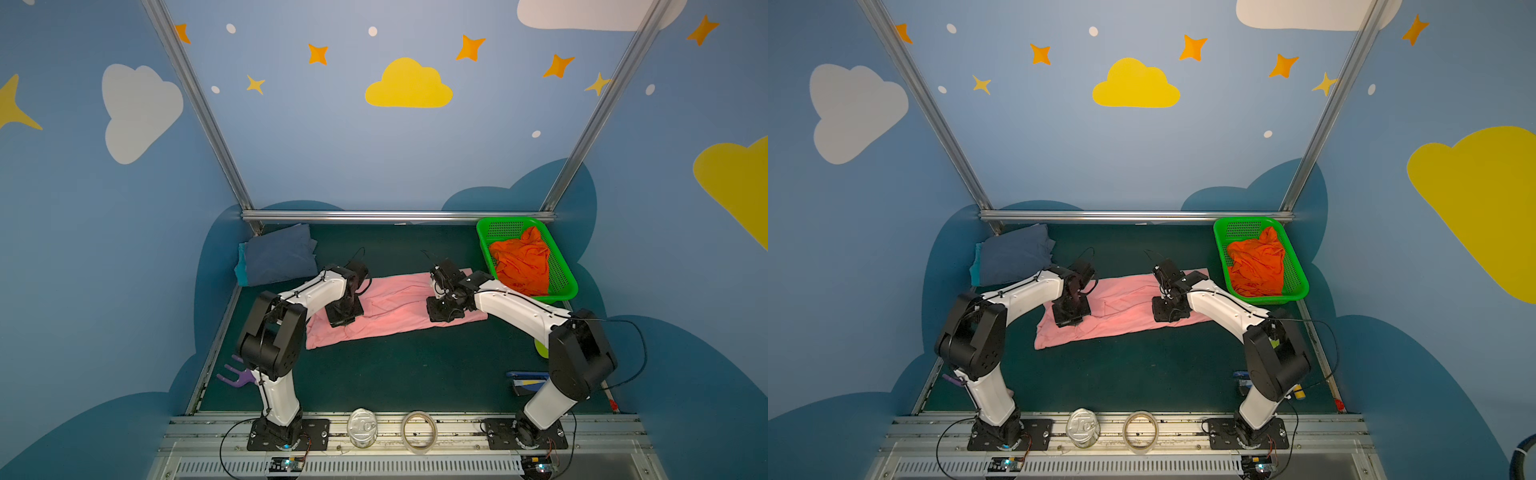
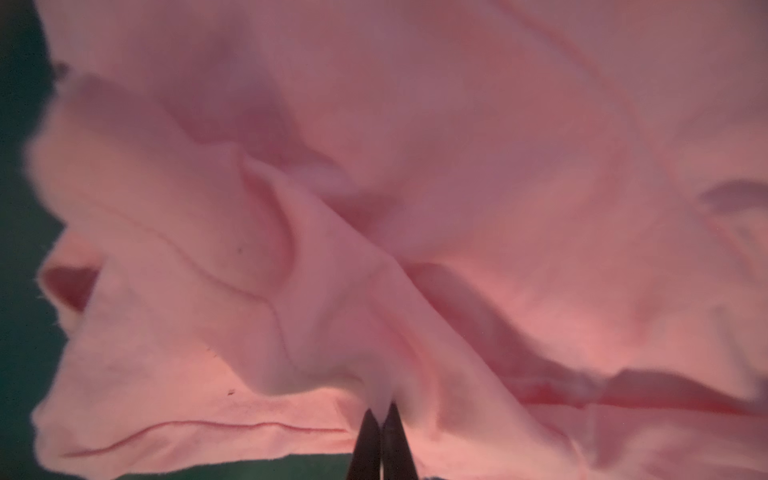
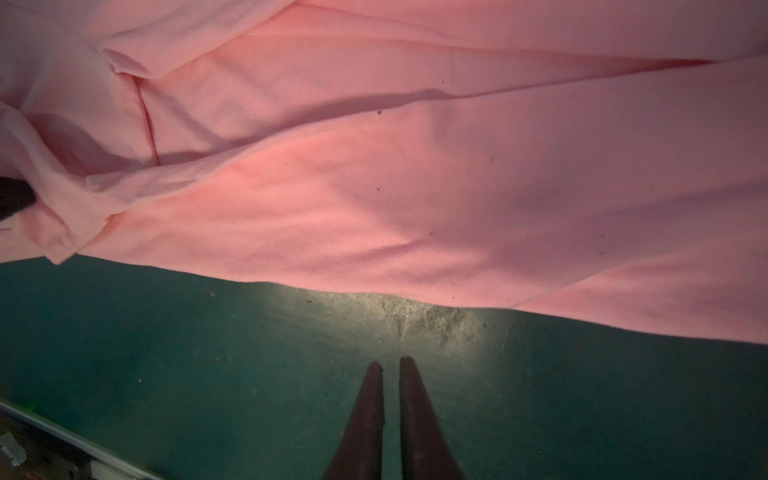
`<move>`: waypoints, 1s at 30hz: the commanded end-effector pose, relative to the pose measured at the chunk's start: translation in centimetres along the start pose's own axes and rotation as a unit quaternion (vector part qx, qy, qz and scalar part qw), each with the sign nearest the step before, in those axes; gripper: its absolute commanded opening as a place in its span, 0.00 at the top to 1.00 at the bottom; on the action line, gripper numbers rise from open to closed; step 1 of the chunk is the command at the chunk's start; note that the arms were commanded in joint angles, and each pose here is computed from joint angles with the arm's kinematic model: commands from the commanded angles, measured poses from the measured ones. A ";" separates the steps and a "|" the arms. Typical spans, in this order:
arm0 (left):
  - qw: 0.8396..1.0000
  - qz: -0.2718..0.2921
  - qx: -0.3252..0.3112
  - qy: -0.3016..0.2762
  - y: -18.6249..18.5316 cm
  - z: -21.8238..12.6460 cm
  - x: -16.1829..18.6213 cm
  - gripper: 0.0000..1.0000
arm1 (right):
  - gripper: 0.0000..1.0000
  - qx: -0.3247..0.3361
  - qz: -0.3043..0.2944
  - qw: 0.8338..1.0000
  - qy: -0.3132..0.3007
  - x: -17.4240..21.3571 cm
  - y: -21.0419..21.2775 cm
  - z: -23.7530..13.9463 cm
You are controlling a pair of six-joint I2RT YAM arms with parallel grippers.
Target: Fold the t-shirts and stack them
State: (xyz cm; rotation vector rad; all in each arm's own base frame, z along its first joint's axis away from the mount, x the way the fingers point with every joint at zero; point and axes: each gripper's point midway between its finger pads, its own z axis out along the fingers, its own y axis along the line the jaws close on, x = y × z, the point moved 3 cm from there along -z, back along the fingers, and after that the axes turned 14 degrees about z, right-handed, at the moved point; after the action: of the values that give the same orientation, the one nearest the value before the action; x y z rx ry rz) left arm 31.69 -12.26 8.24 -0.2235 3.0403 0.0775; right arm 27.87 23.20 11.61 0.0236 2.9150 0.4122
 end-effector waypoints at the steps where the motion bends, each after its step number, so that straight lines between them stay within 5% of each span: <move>1: 0.999 0.017 -0.025 -0.020 0.5 -1.9 -2.0 0.96 | 0.88 0.000 -0.002 1.000 -0.003 -0.6 0.3 0.2; 3: 0.999 0.020 -0.021 -0.025 0.2 -2.6 -3.4 0.95 | 0.88 0.000 0.000 1.000 -0.001 -0.6 0.3 0.3; 8: 0.999 0.025 -0.022 -0.012 -0.3 -1.2 -6.9 0.74 | 0.88 0.002 -0.002 1.000 -0.001 -0.6 0.3 0.4; 12: 0.995 -0.013 -0.102 0.016 3.1 0.3 -9.6 0.78 | 0.88 0.003 -0.003 1.000 -0.003 -0.7 0.2 0.1; 15: 0.993 -0.039 -0.111 -0.005 4.2 -2.1 -9.9 0.78 | 0.87 0.002 -0.006 1.000 -0.010 -0.8 0.2 -0.5; 20: 0.990 -0.018 -0.112 -0.084 3.2 -8.3 -7.3 0.75 | 0.87 -0.002 -0.009 1.000 -0.007 -1.4 0.8 -0.1; 22: 0.991 -0.010 -0.096 -0.096 2.5 -9.0 -5.4 0.84 | 0.87 -0.012 -0.010 1.000 0.001 -1.6 1.4 0.5; 30: 0.997 -0.017 -0.067 -0.028 1.9 -3.8 0.5 0.95 | 0.88 -0.024 -0.013 0.999 0.021 -2.5 2.8 2.2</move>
State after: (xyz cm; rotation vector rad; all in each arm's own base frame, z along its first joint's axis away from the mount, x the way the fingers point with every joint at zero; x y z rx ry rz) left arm 31.83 -11.10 15.92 -0.2054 2.8844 0.2452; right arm 30.27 25.68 10.63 -0.0065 2.9344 0.4585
